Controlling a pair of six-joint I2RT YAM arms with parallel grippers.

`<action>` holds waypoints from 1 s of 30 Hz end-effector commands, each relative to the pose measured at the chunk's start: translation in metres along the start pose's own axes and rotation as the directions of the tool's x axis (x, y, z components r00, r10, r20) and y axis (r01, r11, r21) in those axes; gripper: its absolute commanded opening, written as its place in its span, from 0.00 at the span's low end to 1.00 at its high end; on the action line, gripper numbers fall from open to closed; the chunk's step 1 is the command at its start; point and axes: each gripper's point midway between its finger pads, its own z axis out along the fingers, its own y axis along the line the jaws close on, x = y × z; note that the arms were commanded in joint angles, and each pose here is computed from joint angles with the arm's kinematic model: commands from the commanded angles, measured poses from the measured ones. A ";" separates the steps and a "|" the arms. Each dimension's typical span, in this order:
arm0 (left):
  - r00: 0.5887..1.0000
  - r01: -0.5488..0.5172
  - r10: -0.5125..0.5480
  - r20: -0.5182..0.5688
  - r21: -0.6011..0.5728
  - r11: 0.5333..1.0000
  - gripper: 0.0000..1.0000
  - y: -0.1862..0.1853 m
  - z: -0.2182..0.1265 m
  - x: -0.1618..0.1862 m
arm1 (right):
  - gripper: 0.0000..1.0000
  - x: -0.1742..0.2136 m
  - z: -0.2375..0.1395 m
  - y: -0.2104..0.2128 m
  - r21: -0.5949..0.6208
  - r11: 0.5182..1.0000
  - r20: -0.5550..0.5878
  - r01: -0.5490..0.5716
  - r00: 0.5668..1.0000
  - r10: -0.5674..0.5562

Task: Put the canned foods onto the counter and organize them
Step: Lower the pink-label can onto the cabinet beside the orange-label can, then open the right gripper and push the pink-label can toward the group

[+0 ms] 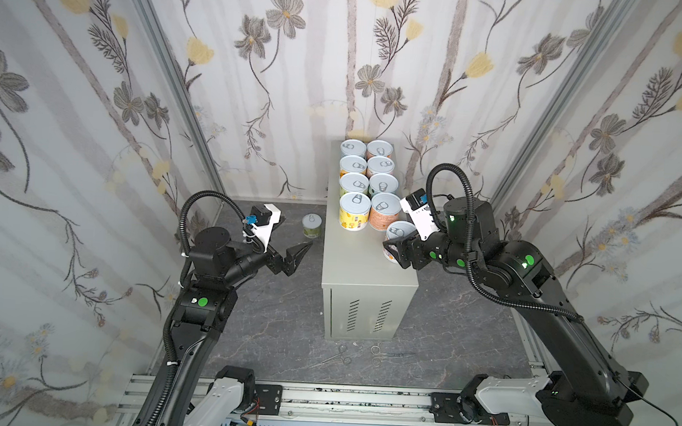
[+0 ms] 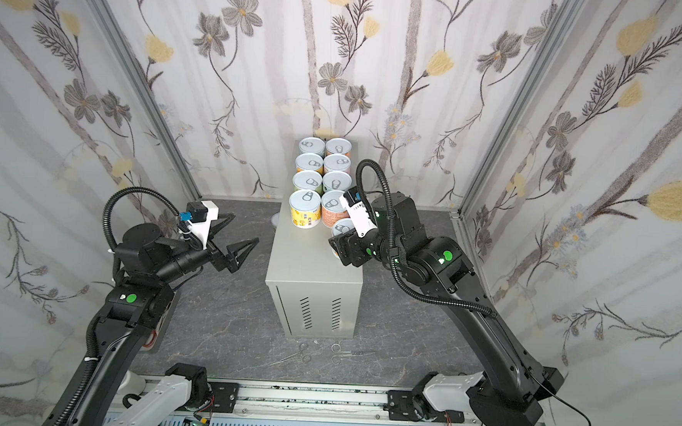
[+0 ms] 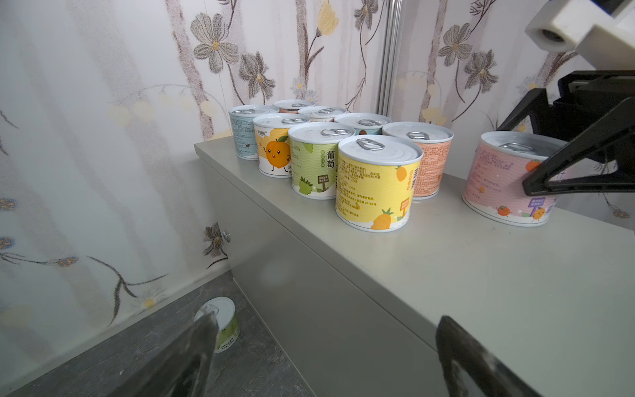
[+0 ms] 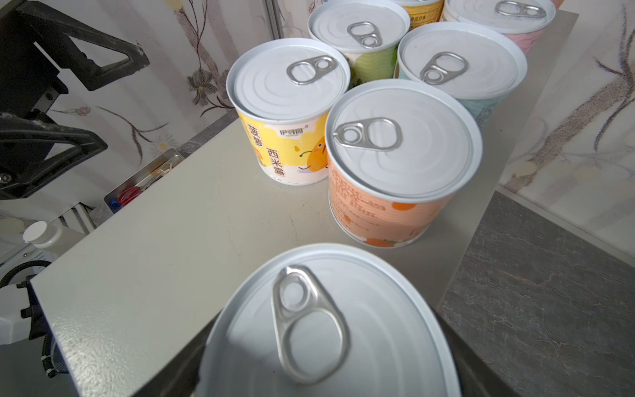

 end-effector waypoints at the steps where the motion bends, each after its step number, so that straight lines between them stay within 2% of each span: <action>1: 0.999 -0.027 0.027 0.026 0.001 1.000 1.00 -0.001 -0.001 -0.007 | 0.78 -0.008 -0.001 0.005 -0.026 1.000 0.043 -0.018 0.999 0.019; 14: 0.999 -0.023 0.022 0.025 0.012 1.000 1.00 -0.003 0.000 -0.006 | 0.80 -0.008 0.001 0.007 -0.039 0.999 0.046 -0.028 0.999 0.029; 18: 0.999 -0.025 0.025 0.026 0.012 1.000 1.00 -0.003 0.000 -0.006 | 0.86 -0.009 0.001 0.007 -0.039 0.999 0.051 -0.026 0.998 0.028; 22: 0.999 -0.023 0.023 0.025 0.017 1.000 1.00 -0.003 0.001 -0.006 | 0.96 -0.010 0.000 0.008 -0.044 0.999 0.059 -0.020 0.998 0.022; 30: 0.999 -0.024 0.024 0.027 0.017 1.000 1.00 -0.003 0.001 -0.008 | 1.00 -0.021 -0.023 0.005 -0.024 1.000 0.151 0.003 0.989 0.001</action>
